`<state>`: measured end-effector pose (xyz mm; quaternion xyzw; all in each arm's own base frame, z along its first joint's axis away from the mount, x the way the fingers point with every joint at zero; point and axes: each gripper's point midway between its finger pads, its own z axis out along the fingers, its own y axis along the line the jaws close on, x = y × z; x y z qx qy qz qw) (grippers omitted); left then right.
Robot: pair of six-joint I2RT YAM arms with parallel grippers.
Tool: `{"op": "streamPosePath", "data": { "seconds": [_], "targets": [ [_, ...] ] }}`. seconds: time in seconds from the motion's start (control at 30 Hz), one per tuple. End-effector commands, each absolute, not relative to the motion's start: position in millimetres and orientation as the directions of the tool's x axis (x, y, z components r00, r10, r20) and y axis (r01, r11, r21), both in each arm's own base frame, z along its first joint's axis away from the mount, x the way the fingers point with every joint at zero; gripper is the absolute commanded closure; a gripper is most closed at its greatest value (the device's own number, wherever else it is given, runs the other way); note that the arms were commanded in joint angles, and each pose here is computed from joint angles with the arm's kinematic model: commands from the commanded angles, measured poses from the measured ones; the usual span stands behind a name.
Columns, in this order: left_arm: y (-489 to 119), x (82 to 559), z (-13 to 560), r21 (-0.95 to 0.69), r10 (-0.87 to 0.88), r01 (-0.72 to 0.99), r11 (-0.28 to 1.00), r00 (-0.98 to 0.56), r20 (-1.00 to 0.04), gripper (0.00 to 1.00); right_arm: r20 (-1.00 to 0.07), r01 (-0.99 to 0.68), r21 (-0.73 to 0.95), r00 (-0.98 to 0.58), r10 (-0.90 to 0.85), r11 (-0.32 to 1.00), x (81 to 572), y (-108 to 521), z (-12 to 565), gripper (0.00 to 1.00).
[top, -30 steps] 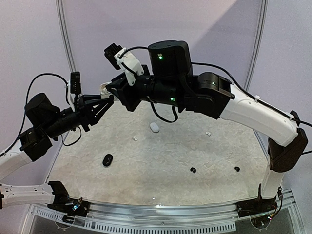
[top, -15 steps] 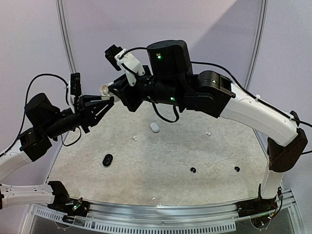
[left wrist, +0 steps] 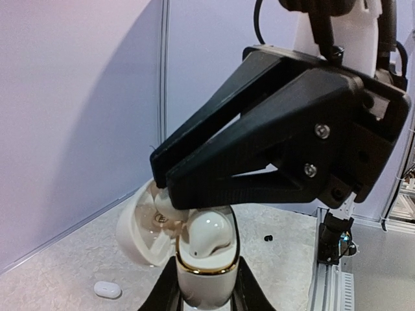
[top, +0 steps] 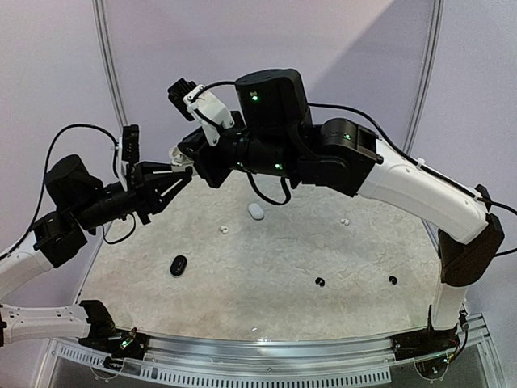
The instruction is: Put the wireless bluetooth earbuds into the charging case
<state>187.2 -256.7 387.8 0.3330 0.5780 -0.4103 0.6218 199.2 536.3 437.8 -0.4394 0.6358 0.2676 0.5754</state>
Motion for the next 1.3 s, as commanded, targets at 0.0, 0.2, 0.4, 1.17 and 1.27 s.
{"op": "streamPosePath", "data": {
  "seconds": [0.0, 0.2, 0.4, 1.17, 1.27],
  "targets": [
    [-256, 174, 410, -0.036, -0.188, 0.914, 0.404, 0.045, -0.981, 1.0, -0.937, -0.889, -0.173, 0.016, -0.349, 0.424, 192, 535, 409, 0.91],
    [-257, 166, 414, -0.018, -0.2, 0.93, 0.367, 0.06, -0.978, 1.0, -0.947, -0.926, -0.09, -0.034, -0.319, 0.368, 187, 527, 411, 0.88],
    [-259, 157, 419, 0.003, -0.213, 0.946, 0.324, 0.076, -0.974, 1.0, -0.947, -0.933, -0.086, -0.033, -0.32, 0.348, 183, 522, 415, 0.83],
    [-255, 167, 416, -0.011, -0.206, 0.927, 0.376, 0.072, -0.976, 1.0, -0.966, -0.918, -0.069, -0.036, -0.256, 0.39, 188, 513, 433, 0.99],
    [-253, 174, 408, -0.022, -0.185, 0.911, 0.411, 0.06, -0.981, 1.0, -0.982, -0.914, -0.047, -0.031, -0.185, 0.403, 190, 508, 450, 1.0]
  ]
}}
